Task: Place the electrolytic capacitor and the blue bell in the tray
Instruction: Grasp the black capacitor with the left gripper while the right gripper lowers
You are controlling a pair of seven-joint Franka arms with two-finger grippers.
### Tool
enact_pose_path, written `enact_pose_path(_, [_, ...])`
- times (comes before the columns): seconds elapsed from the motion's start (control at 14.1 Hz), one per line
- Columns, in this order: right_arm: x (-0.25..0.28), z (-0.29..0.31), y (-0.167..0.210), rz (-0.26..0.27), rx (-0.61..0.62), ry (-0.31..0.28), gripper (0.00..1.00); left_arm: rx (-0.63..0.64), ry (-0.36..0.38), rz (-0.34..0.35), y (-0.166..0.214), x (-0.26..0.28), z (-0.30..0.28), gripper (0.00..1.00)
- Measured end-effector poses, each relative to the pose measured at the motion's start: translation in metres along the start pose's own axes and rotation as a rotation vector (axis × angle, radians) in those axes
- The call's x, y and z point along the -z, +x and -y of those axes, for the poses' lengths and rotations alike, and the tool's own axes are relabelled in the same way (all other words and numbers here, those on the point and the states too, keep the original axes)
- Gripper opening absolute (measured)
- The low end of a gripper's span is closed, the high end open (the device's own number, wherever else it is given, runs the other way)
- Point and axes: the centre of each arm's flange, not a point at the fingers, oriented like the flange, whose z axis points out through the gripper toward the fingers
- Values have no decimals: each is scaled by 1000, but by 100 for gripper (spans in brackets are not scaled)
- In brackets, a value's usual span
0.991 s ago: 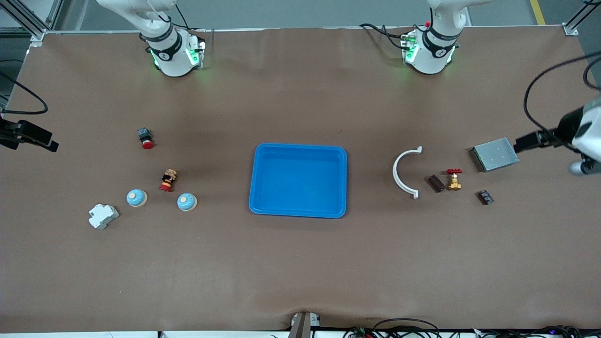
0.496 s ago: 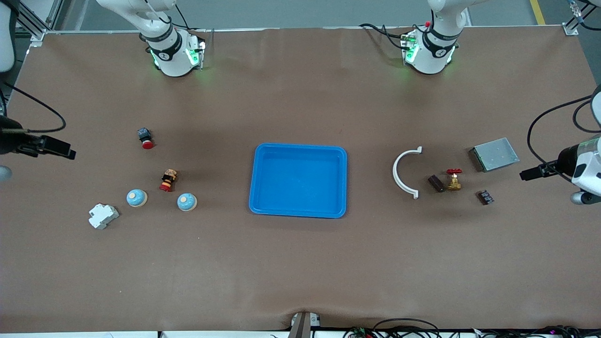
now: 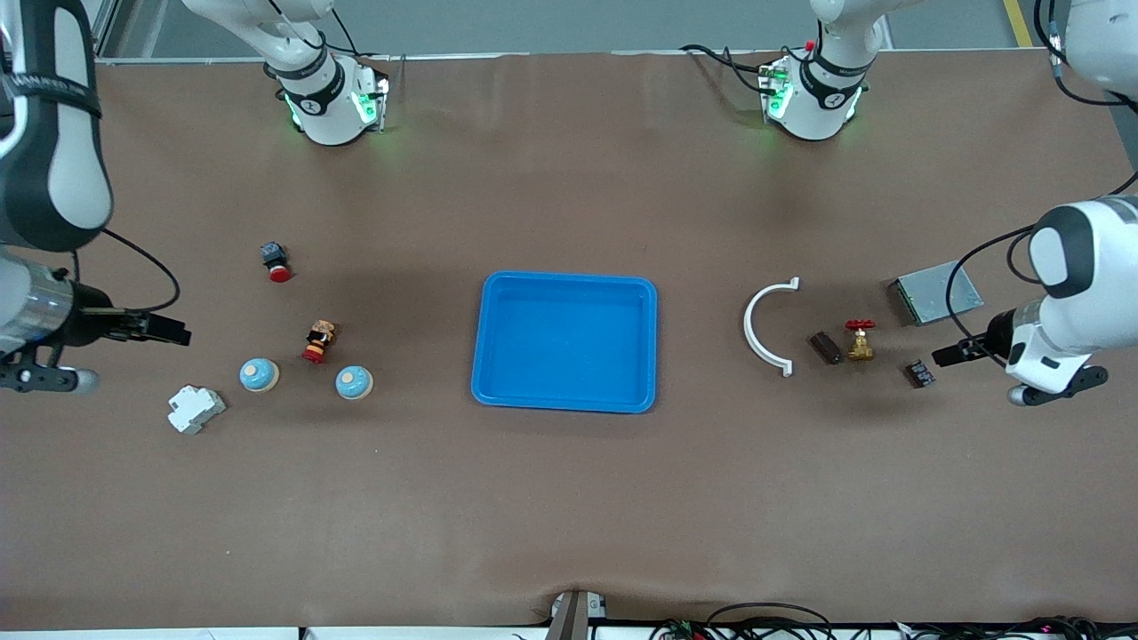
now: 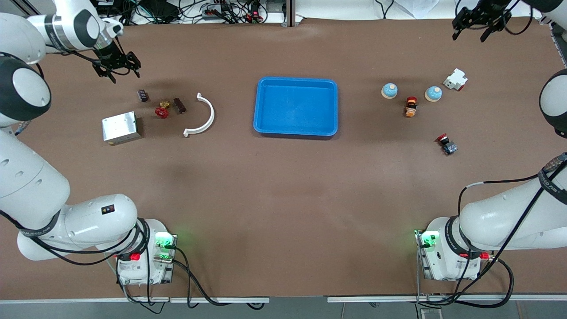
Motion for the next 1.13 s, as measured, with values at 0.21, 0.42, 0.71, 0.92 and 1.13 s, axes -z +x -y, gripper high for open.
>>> enact_pose_path(0.21, [-29, 1, -1, 5, 2, -1, 100, 5, -13, -5, 9, -46, 1, 93])
enact_pose_path(0.42, [-76, 0, 2, 60, -1, -4, 100, 53, -19, -5, 13, -71, 5, 90])
enact_pose_path(0.71, [-113, -1, 14, 67, -1, -8, 100, 94, 13, -13, 14, -75, 7, 70])
enact_pose_path(0.92, [-122, -2, 18, 61, 6, -10, 100, 105, 11, -20, 15, -77, 10, 56])
enact_pose_path(1.13, [-141, -2, 23, 67, 10, -12, 100, 113, 9, -21, 16, -78, 15, 54])
